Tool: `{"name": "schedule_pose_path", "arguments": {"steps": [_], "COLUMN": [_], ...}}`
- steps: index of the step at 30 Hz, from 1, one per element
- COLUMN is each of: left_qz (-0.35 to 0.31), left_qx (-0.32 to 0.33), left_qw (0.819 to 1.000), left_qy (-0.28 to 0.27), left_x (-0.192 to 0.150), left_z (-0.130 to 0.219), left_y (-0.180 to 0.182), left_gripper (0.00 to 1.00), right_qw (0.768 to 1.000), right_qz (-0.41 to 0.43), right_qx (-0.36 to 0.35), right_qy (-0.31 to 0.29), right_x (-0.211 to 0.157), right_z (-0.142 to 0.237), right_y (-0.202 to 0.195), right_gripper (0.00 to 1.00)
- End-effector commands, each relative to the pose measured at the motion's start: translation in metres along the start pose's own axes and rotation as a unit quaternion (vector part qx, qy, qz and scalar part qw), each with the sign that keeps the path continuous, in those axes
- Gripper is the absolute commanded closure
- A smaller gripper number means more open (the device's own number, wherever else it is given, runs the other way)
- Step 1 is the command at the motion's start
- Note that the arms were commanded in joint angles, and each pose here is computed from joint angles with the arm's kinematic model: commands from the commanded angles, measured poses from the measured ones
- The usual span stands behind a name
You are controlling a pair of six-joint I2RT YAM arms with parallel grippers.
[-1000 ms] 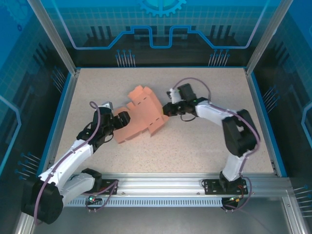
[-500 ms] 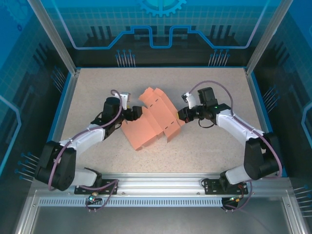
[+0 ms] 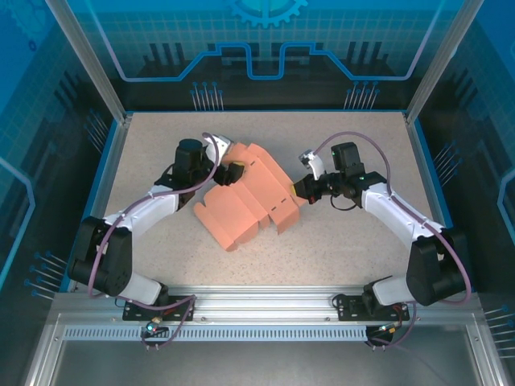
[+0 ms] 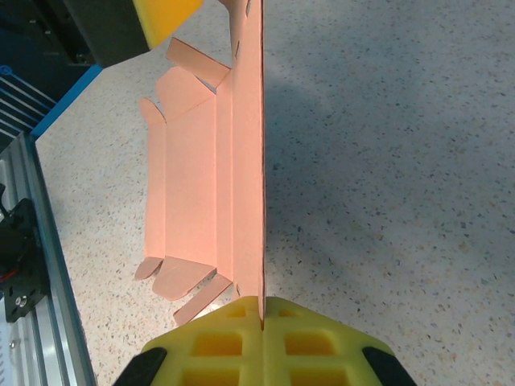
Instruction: Fold the paper box
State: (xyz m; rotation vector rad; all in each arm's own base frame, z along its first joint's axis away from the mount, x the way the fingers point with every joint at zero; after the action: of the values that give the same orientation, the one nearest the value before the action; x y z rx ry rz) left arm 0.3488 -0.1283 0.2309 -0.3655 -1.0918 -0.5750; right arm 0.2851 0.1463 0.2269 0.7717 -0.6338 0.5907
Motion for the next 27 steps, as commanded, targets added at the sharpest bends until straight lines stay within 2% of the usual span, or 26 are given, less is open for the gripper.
{"name": "schedule_pose_path", "arguments": {"steps": [1,8,14,20,27], "left_qz": [-0.027,-0.03,-0.023,-0.01,-0.004], "left_qx": [-0.068,-0.128,-0.152,-0.196,-0.241], "left_qw": [0.997,0.991,0.988,0.979,0.968], "left_qy": [0.011,0.016,0.021,0.047,0.065], "left_x": [0.009,0.019,0.027,0.044,0.055], "left_z": [0.002,0.006,0.012,0.016,0.028], "left_y": [-0.002,-0.007,-0.005,-0.007,-0.015], "left_gripper": [0.31,0.54,0.77,0.89,0.97], "right_qw": [0.999,0.995,0.994,0.992,0.99], "right_qz": [0.044,0.081,0.095,0.109,0.127], "right_qx": [0.027,0.047,0.028,0.013,-0.009], "right_qy": [-0.015,-0.032,-0.044,-0.055,-0.058], "right_x": [0.001,0.007,0.01,0.013,0.022], "right_z": [0.006,0.007,0.009,0.009,0.014], "right_y": [0.007,0.01,0.009,0.012,0.014], "right_gripper": [0.97,0.97,0.96,0.9,0.76]}}
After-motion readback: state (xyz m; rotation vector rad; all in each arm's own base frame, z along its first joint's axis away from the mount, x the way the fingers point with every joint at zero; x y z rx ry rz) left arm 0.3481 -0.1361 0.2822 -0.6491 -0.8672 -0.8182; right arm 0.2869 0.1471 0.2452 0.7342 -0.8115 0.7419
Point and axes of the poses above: each hand's point on the last joint's axis, 136 mm out from that joint toward the fingers, its own z axis back along the fingers, its own y axis along the line the jaws close on, x = y × z, the point moved 9 cm from there along z, back along the fingers, and after that the axes turned 2 degrees about -z, right-handed, at the moved point
